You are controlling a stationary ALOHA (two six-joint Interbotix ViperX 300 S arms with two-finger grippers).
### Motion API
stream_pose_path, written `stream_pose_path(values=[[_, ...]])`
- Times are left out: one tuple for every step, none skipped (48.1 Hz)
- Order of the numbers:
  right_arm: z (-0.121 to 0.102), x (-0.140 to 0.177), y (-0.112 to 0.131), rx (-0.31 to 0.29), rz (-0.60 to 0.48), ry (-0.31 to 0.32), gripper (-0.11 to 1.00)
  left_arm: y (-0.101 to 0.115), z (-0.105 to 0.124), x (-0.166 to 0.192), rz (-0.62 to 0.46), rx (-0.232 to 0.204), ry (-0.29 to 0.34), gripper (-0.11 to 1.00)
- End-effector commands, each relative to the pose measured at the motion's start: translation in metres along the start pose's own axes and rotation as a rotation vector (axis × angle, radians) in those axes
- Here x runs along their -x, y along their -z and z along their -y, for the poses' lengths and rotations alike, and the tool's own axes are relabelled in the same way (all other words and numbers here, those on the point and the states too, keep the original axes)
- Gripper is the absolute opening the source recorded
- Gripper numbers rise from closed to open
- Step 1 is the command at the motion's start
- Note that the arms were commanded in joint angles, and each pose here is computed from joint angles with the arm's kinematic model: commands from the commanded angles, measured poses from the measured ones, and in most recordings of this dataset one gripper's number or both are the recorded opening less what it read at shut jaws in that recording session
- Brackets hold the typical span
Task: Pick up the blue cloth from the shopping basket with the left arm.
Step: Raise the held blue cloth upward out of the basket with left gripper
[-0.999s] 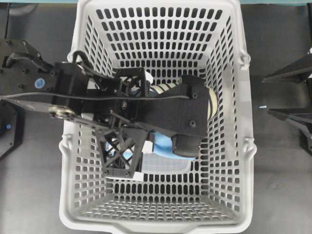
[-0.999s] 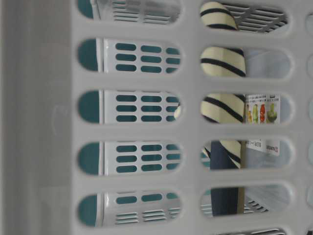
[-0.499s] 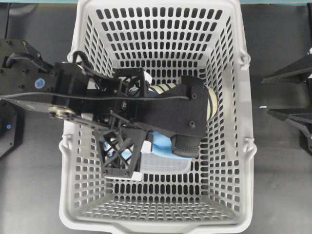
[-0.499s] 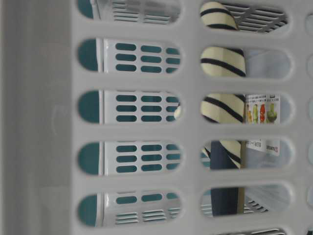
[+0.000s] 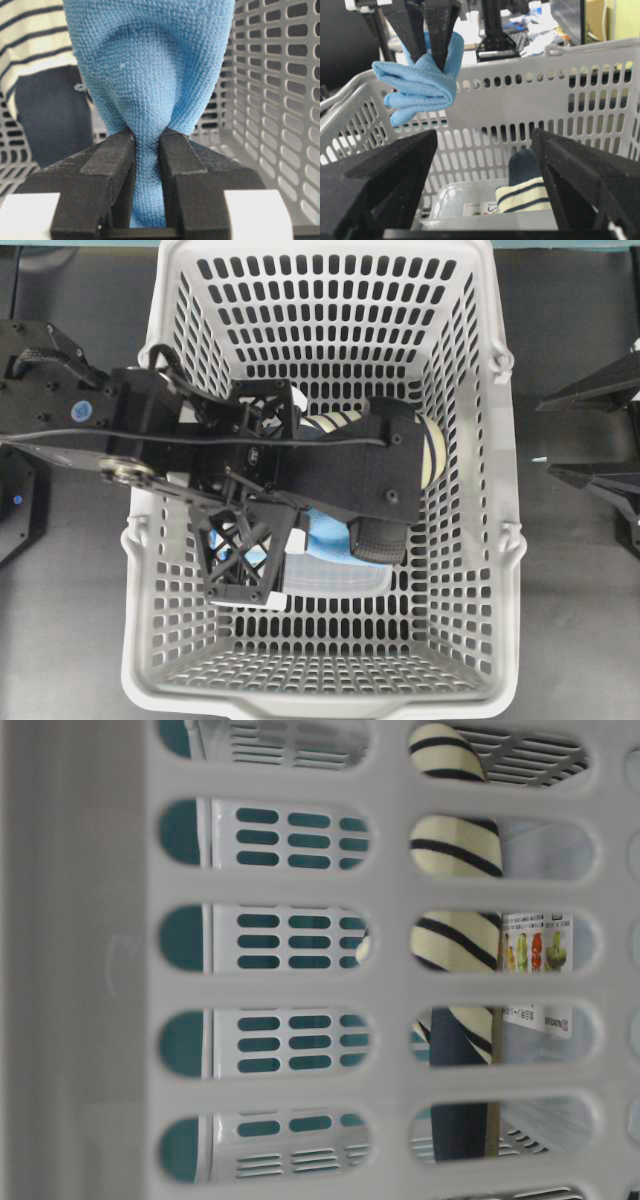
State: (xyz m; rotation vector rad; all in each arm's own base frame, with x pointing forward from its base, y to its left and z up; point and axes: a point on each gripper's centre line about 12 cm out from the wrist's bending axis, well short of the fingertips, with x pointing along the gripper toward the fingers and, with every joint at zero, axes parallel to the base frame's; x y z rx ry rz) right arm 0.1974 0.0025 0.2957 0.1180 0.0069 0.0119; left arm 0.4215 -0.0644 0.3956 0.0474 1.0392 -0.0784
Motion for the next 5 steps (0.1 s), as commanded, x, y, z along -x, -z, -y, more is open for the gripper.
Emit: stream_pose_path(values=[[-0.0008, -0.0013, -0.0018, -0.002, 0.004, -0.003, 0.74, -0.0041, 0.0007, 0.0143, 0.046, -0.004, 0.002, 0.12], [-0.0008, -0.0010, -0.0015, -0.002, 0.004, -0.003, 0.74, -0.0042, 0.0000, 0.0135, 0.045, -0.002, 0.001, 0.12], [-0.0006, -0.0012, -0.0005, -0.001, 0.001, -0.003, 0.74, -0.0044, 0.0001, 0.0135, 0.046, -0.002, 0.001, 0.12], [-0.0008, -0.0010, -0.0015, -0.002, 0.004, -0.003, 0.73, -0.0043, 0.0007, 0.0143, 0.048, -0.002, 0.002, 0.12], [-0.0006, -0.0012, -0.0005, -0.001, 0.001, -0.003, 0.73, -0.0044, 0.0001, 0.0135, 0.046, -0.001, 0.001, 0.12]])
